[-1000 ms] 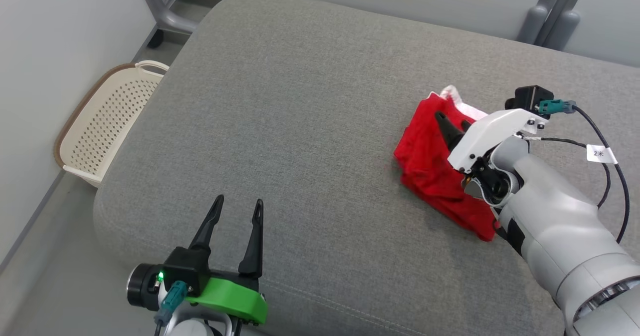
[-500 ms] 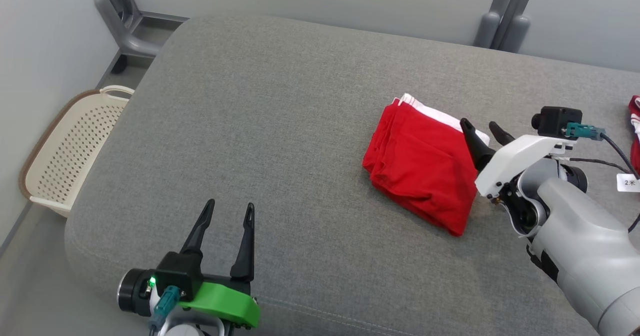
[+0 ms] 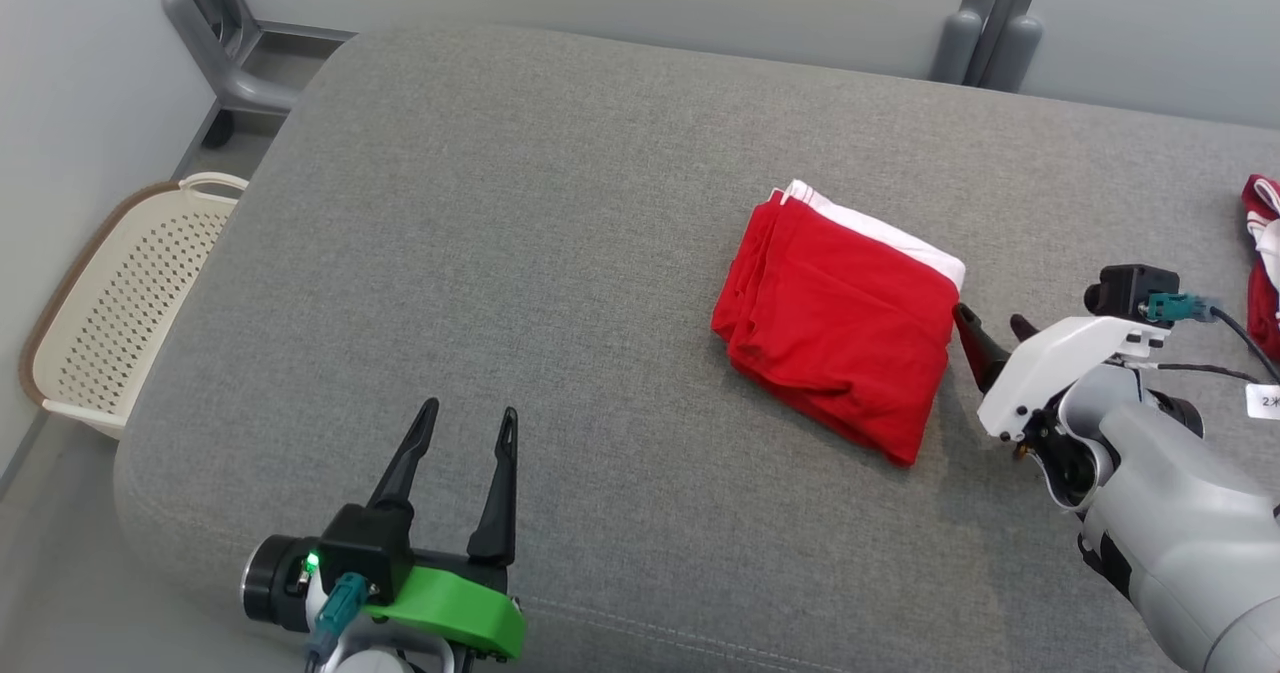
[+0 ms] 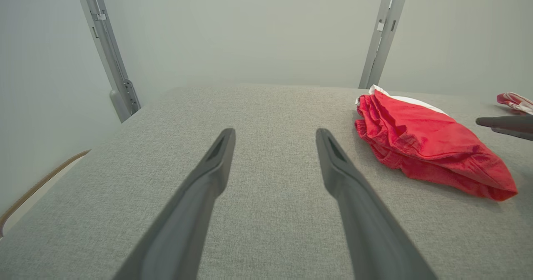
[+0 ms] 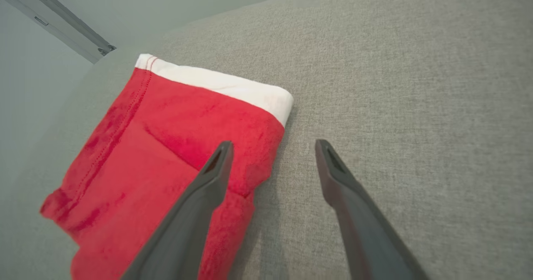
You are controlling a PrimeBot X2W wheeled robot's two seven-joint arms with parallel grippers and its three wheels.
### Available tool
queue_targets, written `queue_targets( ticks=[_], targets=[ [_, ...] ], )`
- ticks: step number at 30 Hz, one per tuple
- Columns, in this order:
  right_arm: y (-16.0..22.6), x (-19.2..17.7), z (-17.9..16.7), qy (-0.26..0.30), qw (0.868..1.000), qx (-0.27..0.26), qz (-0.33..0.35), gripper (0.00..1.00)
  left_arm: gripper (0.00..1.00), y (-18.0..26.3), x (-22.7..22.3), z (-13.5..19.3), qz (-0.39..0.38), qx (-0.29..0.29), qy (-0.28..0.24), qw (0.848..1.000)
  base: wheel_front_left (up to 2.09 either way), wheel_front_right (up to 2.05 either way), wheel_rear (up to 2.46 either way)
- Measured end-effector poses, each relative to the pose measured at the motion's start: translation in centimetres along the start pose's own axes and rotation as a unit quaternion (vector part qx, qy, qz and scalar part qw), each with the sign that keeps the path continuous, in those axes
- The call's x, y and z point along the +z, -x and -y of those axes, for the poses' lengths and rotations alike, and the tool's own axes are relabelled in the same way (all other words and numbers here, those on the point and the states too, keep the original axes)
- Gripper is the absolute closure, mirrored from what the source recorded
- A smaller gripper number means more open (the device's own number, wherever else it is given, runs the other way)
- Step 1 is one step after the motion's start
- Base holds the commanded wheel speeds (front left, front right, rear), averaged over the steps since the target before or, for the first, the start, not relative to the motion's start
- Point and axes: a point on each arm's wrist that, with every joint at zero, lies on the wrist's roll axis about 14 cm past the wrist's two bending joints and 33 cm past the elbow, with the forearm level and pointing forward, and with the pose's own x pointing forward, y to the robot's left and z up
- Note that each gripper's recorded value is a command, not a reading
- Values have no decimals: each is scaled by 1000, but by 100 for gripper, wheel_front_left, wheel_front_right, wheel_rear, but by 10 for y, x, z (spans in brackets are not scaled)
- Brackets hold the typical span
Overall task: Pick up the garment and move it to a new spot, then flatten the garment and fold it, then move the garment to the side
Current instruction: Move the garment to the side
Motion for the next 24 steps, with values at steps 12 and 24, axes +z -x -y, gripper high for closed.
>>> queue_targets(
  ticks=[12,24],
  targets=[
    [-7,-39,-10,-48,992,7,-112,0,0,1,-4,-3,-8,3,-2,1000,0,0,0],
    [-22,-47,-20,-94,986,22,-139,100,0,-2,-9,-9,-18,14,-1,1000,0,0,0]
  ],
)
